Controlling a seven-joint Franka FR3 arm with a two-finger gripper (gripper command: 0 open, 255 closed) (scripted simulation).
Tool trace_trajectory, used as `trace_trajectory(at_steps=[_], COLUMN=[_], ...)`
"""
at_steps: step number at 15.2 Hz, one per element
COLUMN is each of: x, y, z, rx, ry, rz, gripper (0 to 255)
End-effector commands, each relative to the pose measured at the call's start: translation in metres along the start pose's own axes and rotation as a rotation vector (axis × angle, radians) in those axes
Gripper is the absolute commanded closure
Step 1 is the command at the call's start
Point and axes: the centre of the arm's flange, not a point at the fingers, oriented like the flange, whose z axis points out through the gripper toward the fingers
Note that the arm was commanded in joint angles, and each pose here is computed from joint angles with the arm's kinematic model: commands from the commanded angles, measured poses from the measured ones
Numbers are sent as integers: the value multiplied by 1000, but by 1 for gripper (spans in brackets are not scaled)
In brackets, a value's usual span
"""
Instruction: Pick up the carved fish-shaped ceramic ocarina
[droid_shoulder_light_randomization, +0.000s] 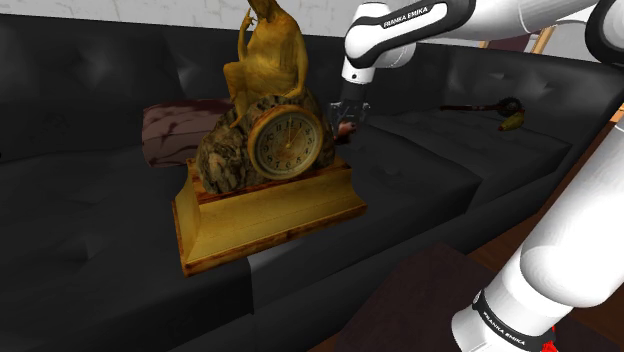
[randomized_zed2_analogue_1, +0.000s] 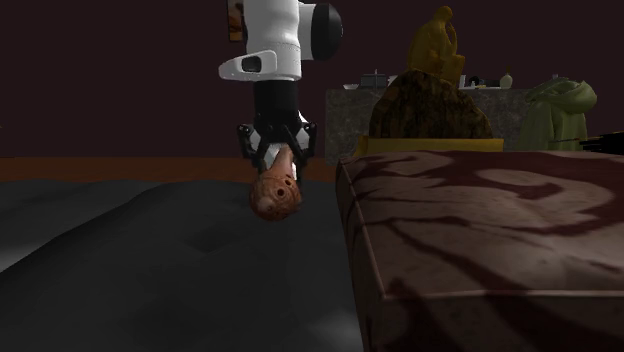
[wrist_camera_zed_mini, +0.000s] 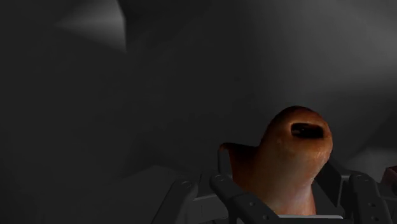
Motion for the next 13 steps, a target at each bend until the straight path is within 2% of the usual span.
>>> trace_trajectory(at_steps=[1,11,13], x=[1,3,3], y=[0,-2,-2], z=[-9,-62,-63], rx=[0,0,0], ry=[0,0,0], rz=[0,0,0], gripper=[255,255,255])
